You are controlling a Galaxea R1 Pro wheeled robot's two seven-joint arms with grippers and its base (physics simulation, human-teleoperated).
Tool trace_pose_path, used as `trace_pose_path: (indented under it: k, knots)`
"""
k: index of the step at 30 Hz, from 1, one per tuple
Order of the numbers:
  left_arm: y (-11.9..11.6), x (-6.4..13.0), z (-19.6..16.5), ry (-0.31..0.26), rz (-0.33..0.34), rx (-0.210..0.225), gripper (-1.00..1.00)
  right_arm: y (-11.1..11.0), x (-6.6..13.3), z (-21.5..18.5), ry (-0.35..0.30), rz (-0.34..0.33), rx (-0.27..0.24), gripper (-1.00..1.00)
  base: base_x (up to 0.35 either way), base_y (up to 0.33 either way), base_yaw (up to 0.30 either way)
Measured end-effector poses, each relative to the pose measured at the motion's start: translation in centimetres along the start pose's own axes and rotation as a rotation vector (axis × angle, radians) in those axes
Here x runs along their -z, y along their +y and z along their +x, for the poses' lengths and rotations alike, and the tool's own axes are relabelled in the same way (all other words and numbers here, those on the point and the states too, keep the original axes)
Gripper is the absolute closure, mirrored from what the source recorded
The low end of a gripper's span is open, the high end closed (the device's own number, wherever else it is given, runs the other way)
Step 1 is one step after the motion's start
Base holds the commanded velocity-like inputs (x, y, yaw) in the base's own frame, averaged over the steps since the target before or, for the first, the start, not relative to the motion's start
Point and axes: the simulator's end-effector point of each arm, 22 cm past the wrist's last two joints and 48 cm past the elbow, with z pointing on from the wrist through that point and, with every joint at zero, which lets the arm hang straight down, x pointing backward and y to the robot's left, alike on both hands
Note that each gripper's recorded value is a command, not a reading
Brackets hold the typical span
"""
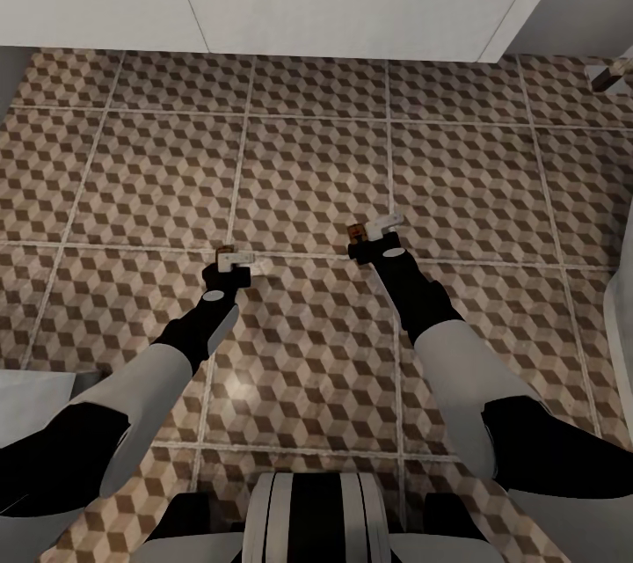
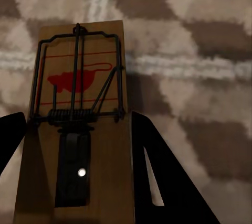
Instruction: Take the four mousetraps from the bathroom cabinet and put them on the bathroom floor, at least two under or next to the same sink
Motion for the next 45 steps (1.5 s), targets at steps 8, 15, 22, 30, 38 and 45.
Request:
trace_pose_path:
  k: [8, 15, 22, 30, 38, 45]
  knots:
    - [-0.4, 0.2, -3.8, -0.075, 0.013, 0.02, 1.0, 0.0, 0.0, 0.0, -0.001, 0.0, 0.0, 1.0, 0.0, 0.0, 0.0]
    - [-0.7, 0.5, -6.6, -0.13, 0.023, 0.035, 1.0, 0.0, 0.0, 0.0, -0.001, 0.0, 0.0, 1.0, 0.0, 0.0, 0.0]
    - [-1.0, 0.1, -6.1, -0.13, 0.027, 0.039, 1.0, 0.4, -0.7, 1.1, 0.015, -0.006, -0.002, 1.0, 0.0, 0.0, 0.0]
    - [-1.1, -0.3, -5.3, -0.12, 0.027, 0.038, 1.0, 0.6, -1.2, 1.9, 0.025, -0.01, -0.002, 1.0, 0.0, 0.0, 0.0]
    - [-1.1, -0.5, -5.1, -0.118, 0.028, 0.036, 1.0, 0.6, -1.4, 2.1, 0.027, -0.01, -0.002, 1.0, 0.0, 0.0, 0.0]
    - [-1.2, -0.5, -5.1, -0.119, 0.029, 0.035, 1.0, 0.4, -1.3, 1.5, 0.016, -0.006, -0.001, 1.0, 0.0, 0.0, 0.0]
